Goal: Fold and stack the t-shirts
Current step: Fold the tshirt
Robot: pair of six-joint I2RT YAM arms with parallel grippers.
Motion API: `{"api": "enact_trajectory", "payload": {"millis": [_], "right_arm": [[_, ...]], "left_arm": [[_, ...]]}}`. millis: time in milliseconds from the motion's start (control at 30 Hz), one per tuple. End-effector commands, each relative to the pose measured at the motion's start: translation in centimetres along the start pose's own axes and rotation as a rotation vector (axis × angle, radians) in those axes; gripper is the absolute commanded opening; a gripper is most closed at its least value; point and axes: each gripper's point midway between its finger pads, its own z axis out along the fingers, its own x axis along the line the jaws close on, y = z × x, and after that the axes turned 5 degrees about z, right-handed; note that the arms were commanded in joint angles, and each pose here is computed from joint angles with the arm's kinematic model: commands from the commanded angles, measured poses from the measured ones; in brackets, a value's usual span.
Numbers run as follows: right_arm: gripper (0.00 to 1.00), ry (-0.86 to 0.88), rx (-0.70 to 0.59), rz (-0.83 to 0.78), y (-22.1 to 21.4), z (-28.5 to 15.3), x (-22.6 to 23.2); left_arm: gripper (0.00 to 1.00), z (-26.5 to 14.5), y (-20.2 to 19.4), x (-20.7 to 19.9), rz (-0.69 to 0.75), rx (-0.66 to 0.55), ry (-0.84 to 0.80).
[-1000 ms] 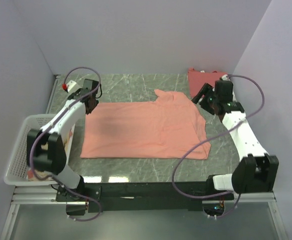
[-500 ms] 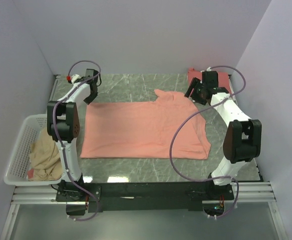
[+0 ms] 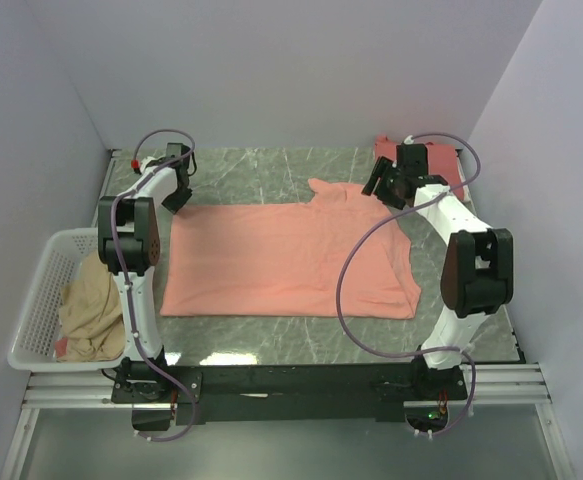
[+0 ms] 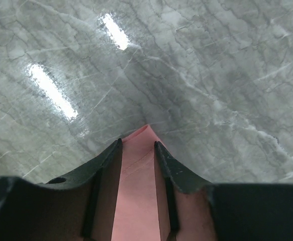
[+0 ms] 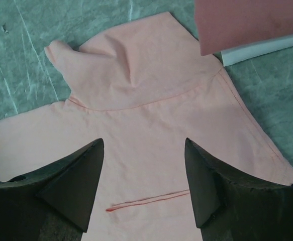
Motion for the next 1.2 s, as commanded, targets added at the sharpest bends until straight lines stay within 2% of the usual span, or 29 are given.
{"api": "enact_trajectory", "payload": {"millis": [0,467,767,1033,1167], "right_arm": [[0.72,0.04,-0.036,-0.028,1.1,0.6,1.3],[0.7,0.051,-0.017,-0.023,0.4,1.9,1.3],[0.7,0.055,-0.011,-0.021,0.3,2.4,1.3],[0.7,0.055,-0.004,-0.024,0.0,2.6,1.3],[0.7,0.048,0.002,-0.03,0.0,2.9,1.1]], "left_arm": [[0.37,-0.1,0.8,-1.0,-0.011,-0.011,-0.022],[0.37,-1.2,2.8,-1.4,-0.014,-0.07,-0.012],[0.36,-0.7,2.7,-1.6,0.0,-0.07,0.011],[0.37,0.4,1.0,-1.3,0.02,-0.04,0.071],[0.32,0.6,0.7,-1.3,0.014,-0.03,0.075]]}}
